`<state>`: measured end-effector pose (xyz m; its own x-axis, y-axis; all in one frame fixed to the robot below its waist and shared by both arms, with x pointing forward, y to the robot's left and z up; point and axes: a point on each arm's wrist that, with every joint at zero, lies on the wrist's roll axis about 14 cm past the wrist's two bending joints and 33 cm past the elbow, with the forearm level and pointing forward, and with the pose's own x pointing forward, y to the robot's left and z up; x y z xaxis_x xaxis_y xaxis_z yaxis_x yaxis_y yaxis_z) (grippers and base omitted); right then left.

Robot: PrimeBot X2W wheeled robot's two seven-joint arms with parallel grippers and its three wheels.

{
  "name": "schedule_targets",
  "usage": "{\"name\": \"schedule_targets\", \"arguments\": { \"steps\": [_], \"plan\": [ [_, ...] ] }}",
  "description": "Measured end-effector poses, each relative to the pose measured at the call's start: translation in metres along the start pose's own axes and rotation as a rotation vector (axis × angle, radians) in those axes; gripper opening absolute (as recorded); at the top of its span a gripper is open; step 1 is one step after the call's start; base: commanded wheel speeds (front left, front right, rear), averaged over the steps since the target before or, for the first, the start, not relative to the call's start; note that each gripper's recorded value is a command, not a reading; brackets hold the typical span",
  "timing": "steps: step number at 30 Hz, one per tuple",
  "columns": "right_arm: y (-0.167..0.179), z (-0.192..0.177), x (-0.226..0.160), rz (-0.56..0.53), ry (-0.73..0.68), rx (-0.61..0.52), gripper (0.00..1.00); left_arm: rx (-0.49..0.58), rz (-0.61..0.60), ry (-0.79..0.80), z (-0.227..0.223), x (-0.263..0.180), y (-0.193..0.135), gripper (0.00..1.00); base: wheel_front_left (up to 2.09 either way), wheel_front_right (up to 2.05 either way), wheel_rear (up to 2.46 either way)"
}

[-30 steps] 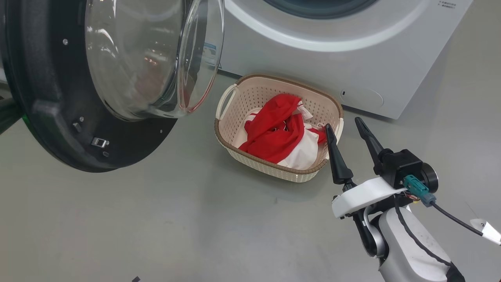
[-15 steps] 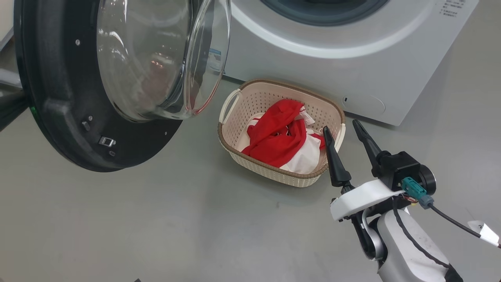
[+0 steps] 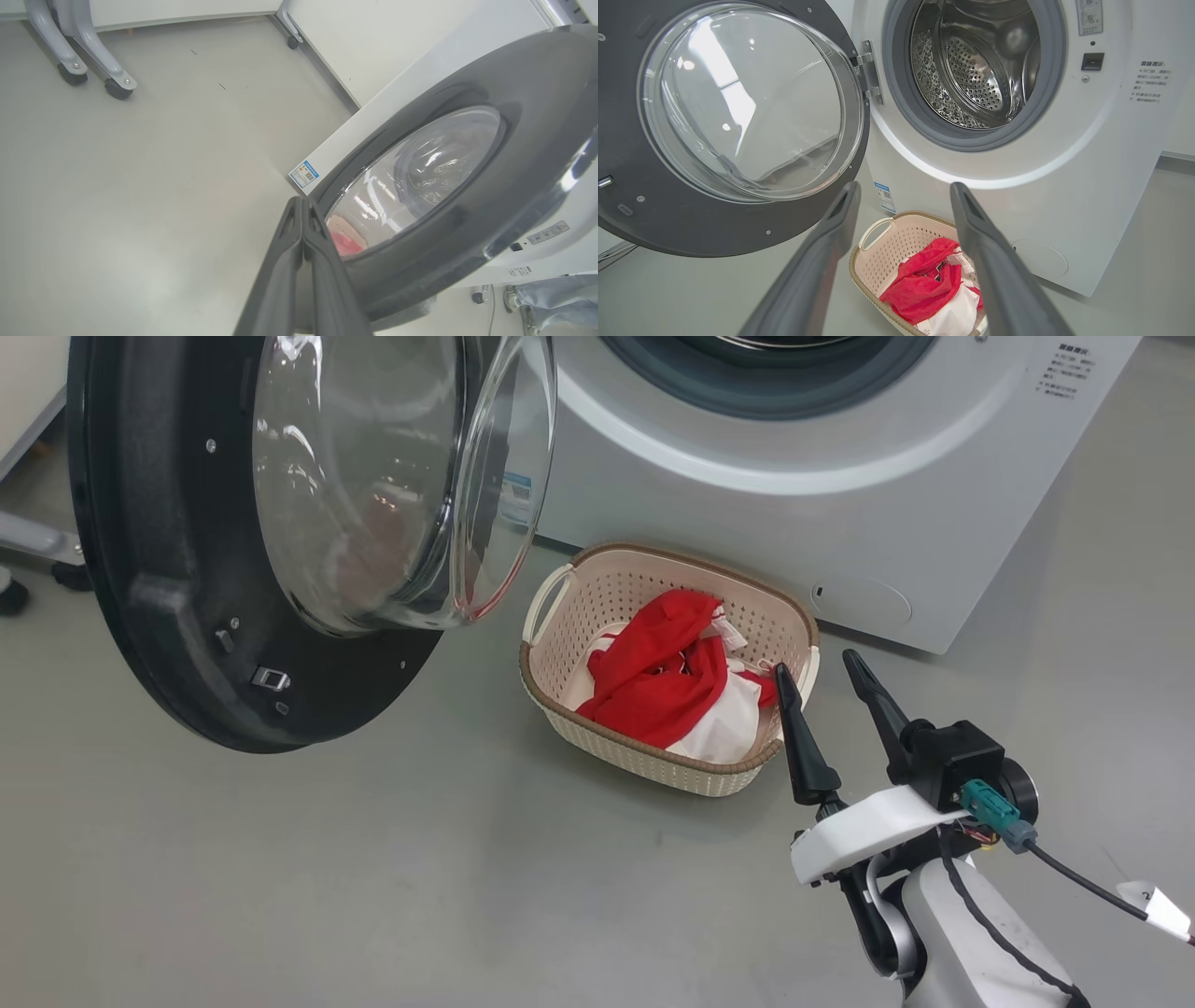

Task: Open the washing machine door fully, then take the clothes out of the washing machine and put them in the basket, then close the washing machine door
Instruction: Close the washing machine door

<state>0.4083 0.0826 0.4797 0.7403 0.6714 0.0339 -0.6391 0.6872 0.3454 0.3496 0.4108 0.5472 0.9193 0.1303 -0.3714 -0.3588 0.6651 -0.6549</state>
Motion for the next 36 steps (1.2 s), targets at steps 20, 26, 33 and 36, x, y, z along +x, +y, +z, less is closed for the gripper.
{"name": "schedule_targets", "arguments": {
  "steps": [20,26,33,36],
  "plan": [
    [0.011,-0.003,0.001,0.025,0.007,0.004,1.0,0.425,0.052,-0.281,-0.04,-0.04,0.014,0.0,0.0,0.0,0.0],
    [0.011,-0.003,0.002,0.026,0.008,0.006,1.0,0.48,0.044,-0.385,-0.042,-0.051,0.016,0.0,0.0,0.0,0.0],
    [0.01,-0.002,0.002,0.023,0.003,0.008,1.0,0.473,0.053,-0.42,-0.063,-0.056,0.026,0.0,0.0,0.0,0.0],
    [0.009,-0.002,0.002,0.022,0.002,0.009,1.0,0.488,0.061,-0.415,-0.069,-0.056,0.031,0.55,0.0,0.0,0.0]
  ]
}}
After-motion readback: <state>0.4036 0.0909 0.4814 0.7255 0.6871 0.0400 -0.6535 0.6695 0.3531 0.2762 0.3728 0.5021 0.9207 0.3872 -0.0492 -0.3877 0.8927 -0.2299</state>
